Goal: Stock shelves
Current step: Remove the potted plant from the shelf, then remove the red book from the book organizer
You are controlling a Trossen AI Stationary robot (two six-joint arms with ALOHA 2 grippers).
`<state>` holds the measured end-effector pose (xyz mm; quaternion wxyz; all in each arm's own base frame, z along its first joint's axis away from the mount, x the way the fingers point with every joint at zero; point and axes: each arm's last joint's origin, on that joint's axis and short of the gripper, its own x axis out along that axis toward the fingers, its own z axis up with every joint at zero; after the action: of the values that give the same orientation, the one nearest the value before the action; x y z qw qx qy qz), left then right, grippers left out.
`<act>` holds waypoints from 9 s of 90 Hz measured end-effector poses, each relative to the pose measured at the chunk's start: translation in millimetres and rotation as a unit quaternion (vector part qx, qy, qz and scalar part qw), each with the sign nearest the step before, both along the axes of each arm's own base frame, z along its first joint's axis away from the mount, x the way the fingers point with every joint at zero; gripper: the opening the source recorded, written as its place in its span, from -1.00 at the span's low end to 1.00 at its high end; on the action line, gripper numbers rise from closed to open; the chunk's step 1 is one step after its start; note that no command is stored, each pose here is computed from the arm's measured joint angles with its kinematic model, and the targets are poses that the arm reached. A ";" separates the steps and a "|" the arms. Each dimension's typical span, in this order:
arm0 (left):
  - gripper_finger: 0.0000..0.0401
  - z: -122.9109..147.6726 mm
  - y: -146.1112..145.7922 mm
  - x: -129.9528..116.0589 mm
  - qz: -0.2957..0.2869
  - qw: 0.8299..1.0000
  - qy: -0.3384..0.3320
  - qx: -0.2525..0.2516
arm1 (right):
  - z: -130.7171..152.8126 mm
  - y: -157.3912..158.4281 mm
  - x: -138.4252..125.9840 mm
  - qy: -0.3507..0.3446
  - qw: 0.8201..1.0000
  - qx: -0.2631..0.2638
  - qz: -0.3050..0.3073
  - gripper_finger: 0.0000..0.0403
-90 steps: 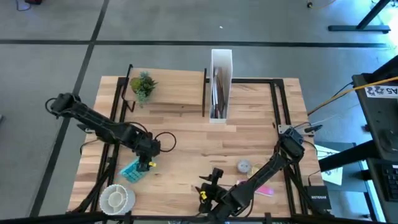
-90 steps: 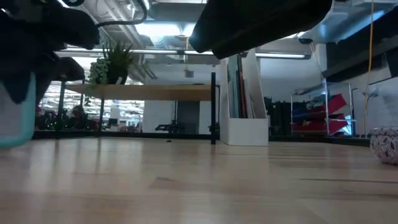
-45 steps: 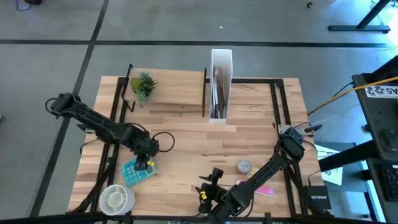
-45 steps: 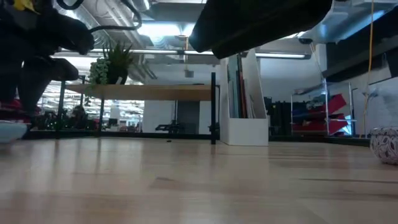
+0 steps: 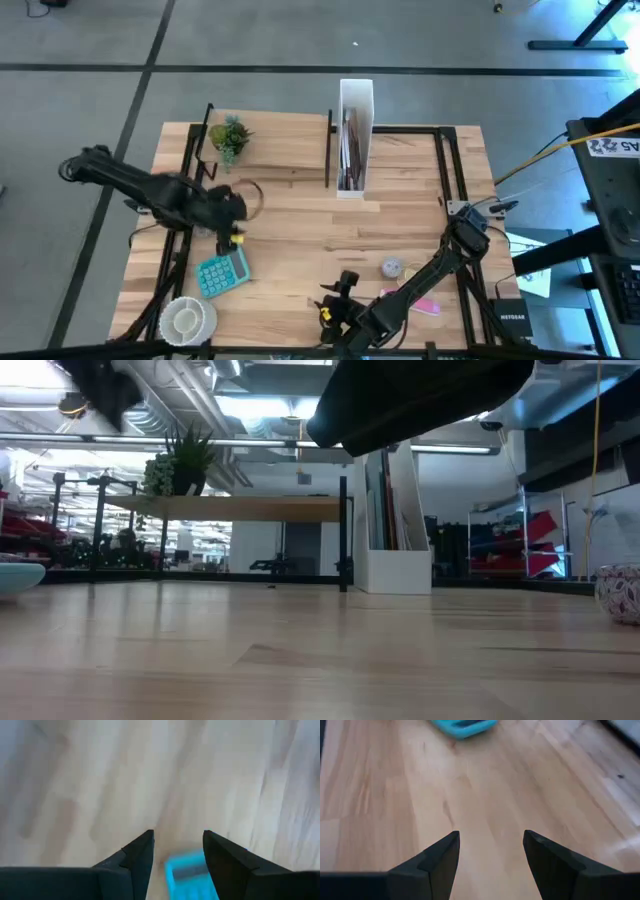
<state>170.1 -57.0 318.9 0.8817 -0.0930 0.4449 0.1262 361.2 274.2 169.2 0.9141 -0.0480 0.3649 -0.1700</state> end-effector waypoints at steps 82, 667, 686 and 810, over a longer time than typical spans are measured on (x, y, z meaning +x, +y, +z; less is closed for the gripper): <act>-0.24 27.2 50.4 -82.9 0.309 0.913 -0.173 0.204 | 163.7 -299.8 112.9 -0.067 0.997 -0.044 0.022 0.03; 0.41 -183.8 -112.4 177.6 -0.228 0.963 -0.144 0.017 | -2.7 -52.1 15.1 0.335 0.934 0.084 0.095 0.57; 0.41 -187.1 -140.4 222.3 -0.263 0.947 -0.184 0.021 | -2.7 -5.3 -31.6 0.364 0.927 0.071 0.057 0.57; 0.41 -107.5 -159.1 223.3 -0.174 0.972 -0.123 0.104 | 78.9 5.6 -161.8 0.303 0.951 0.058 -0.027 0.57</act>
<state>393.4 -216.0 211.4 0.9428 0.0632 0.3272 0.0041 199.4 279.9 248.2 0.7566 -0.0346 0.6355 -0.1502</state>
